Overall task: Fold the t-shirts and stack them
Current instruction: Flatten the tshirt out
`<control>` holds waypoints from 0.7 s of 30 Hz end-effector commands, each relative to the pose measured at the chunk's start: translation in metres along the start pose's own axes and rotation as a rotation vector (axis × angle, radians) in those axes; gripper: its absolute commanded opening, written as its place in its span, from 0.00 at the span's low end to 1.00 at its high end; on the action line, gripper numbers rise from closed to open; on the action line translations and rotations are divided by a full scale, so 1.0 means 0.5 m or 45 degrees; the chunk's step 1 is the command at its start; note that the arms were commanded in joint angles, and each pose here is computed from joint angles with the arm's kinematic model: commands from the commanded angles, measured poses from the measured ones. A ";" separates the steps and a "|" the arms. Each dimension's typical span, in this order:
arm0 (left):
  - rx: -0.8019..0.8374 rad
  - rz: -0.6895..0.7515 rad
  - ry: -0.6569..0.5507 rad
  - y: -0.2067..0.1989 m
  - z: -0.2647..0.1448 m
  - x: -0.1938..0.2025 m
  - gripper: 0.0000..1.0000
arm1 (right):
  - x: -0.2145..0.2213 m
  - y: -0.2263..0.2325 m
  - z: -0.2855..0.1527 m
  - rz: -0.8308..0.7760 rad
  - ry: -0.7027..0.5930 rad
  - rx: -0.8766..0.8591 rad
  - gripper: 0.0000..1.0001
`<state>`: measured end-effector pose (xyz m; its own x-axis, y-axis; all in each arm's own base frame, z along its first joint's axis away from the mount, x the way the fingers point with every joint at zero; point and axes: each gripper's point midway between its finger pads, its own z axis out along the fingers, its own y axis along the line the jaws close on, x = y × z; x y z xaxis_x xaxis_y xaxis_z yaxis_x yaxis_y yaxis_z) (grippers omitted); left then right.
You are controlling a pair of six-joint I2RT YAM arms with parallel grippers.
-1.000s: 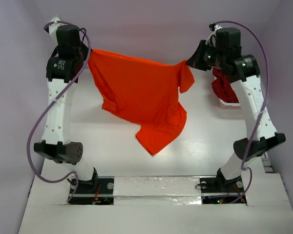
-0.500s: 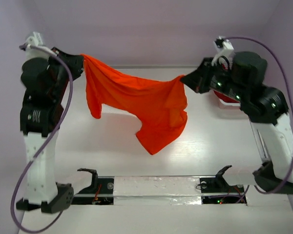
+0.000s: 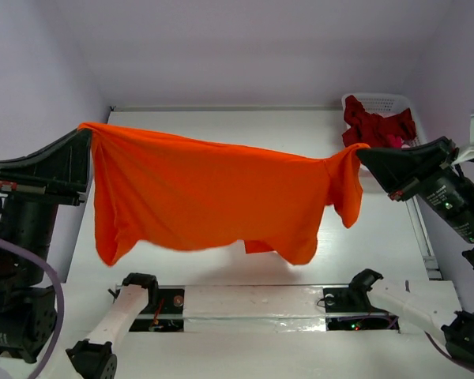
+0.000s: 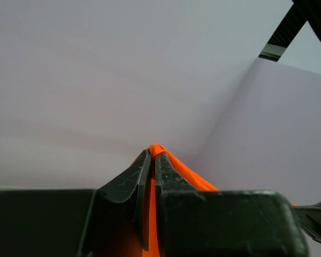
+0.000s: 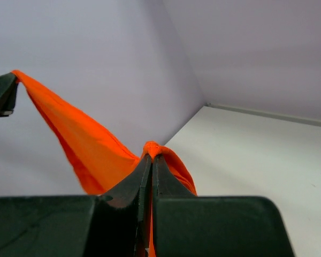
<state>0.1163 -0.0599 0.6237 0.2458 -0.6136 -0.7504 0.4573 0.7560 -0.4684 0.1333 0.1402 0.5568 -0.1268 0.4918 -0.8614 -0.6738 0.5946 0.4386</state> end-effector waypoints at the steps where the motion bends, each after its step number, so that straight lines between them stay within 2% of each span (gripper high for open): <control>1: 0.059 0.003 -0.033 -0.030 0.017 -0.031 0.00 | -0.015 0.021 0.048 -0.011 -0.016 -0.069 0.00; 4: 0.030 0.005 -0.054 -0.025 0.035 -0.045 0.00 | -0.037 0.030 0.064 -0.030 -0.020 -0.071 0.00; 5: 0.004 0.007 -0.063 -0.015 0.045 -0.045 0.00 | -0.018 0.008 0.095 -0.032 0.033 -0.010 0.00; 8: -0.092 0.013 -0.010 0.050 0.108 0.008 0.00 | -0.028 -0.014 0.129 -0.059 0.047 0.079 0.00; 9: -0.155 0.009 0.059 0.095 0.144 0.057 0.00 | -0.006 -0.035 0.166 -0.065 0.095 0.125 0.00; 10: -0.184 0.014 0.067 0.116 0.162 0.073 0.00 | -0.016 -0.049 0.179 -0.076 0.075 0.175 0.00; 14: -0.354 0.019 0.216 0.239 0.262 0.195 0.00 | 0.063 -0.136 0.292 -0.118 0.219 0.362 0.00; 15: -0.374 0.024 0.236 0.254 0.277 0.210 0.00 | 0.046 -0.134 0.286 -0.120 0.194 0.376 0.00; 16: -0.395 0.027 0.258 0.270 0.293 0.226 0.00 | 0.083 -0.170 0.329 -0.136 0.258 0.434 0.00; 21: -0.456 0.036 0.321 0.323 0.378 0.272 0.00 | 0.077 -0.217 0.412 -0.135 0.284 0.472 0.00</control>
<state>0.3876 -0.0724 0.4924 -0.0912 -0.5563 -0.8260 0.0835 0.8222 -0.5630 0.3375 0.2406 0.5122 -0.2979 0.2811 -0.9123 -0.4195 0.8199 0.3896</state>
